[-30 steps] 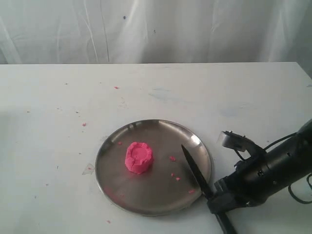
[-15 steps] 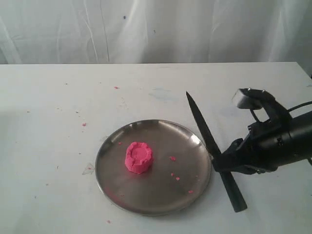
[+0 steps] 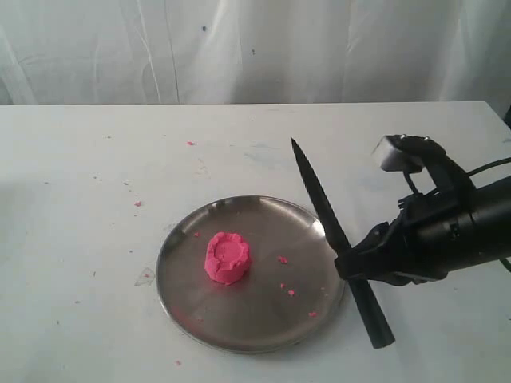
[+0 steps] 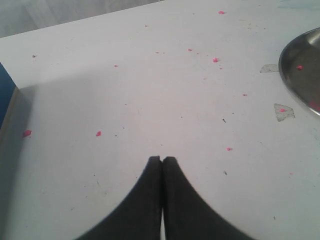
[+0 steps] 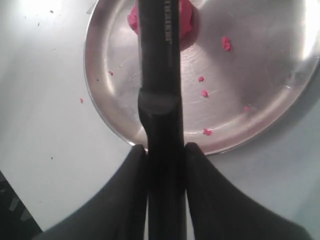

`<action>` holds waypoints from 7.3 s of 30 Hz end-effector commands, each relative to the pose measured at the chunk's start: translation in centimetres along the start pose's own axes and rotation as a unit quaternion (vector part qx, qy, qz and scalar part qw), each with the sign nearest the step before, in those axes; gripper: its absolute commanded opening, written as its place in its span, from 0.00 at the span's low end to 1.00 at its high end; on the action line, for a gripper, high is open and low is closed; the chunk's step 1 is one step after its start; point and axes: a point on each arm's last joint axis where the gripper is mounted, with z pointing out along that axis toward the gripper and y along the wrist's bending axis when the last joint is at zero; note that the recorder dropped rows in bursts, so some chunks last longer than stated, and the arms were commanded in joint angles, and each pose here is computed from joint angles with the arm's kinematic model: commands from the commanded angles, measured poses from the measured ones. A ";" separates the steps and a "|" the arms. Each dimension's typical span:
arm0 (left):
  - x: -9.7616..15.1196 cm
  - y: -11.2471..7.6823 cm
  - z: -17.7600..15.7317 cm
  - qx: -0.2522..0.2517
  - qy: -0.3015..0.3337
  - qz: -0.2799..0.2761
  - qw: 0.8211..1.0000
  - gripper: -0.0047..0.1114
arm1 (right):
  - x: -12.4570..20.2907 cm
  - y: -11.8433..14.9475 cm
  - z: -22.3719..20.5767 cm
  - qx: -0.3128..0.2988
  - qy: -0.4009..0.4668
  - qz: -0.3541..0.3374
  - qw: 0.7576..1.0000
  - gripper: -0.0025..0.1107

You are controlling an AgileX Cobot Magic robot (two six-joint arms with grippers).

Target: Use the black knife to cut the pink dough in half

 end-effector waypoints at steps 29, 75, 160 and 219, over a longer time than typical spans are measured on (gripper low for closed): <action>-9.0 -4.0 -5.6 0.354 -0.104 -0.409 0.834 0.04 | 1.8 11.2 -9.8 0.053 -0.032 -0.179 0.982 0.02; -19.8 -8.5 15.1 0.423 0.030 -0.190 0.885 0.57 | -8.3 11.8 1.7 0.091 -0.058 -0.173 0.979 0.02; -22.8 -0.6 11.8 0.569 -0.076 -0.078 0.815 0.04 | -9.4 12.1 1.9 -0.088 -0.120 -0.358 0.922 0.50; -23.4 -2.1 11.5 0.595 -0.083 -0.101 0.793 0.46 | -12.0 9.4 3.0 -0.087 -0.168 -0.275 0.943 0.02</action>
